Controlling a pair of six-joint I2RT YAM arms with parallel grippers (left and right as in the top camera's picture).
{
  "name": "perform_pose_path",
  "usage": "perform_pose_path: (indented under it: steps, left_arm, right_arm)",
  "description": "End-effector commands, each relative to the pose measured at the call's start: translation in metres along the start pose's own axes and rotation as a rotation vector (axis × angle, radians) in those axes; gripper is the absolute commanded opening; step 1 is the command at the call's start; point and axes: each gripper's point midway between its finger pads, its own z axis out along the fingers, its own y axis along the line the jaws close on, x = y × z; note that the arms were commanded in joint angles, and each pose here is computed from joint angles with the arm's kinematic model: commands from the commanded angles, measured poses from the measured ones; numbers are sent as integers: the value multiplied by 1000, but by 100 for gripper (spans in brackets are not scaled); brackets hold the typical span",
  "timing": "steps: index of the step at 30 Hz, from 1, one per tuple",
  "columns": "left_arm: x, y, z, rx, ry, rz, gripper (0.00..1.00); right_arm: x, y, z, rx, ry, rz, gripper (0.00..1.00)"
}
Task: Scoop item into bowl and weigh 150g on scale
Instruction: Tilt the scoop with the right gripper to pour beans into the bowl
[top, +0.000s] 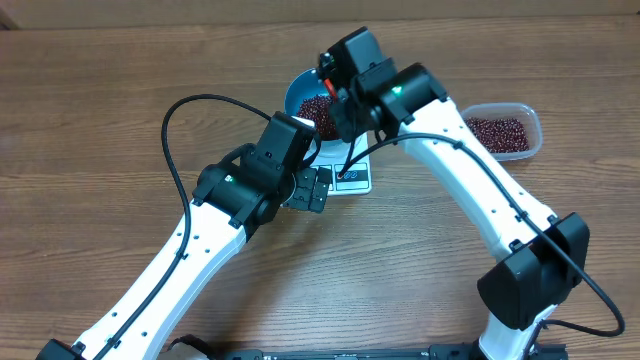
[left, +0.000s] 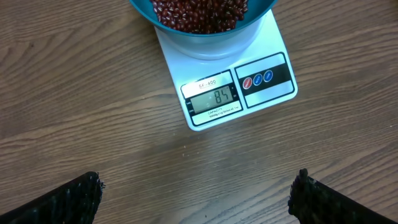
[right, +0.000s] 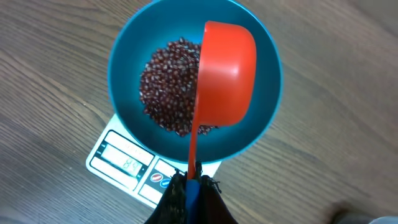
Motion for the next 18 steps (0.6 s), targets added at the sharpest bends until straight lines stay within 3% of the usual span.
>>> perform_pose_path:
  steps: [1,18]
  left_arm:
    - [1,0,-1,2,-1,15,100]
    - [1,0,-1,2,-1,15,100]
  right_arm:
    - [-19,-10,-31,54,-89,-24,4]
    - [-18,-9,-30,53,-82,-13,4]
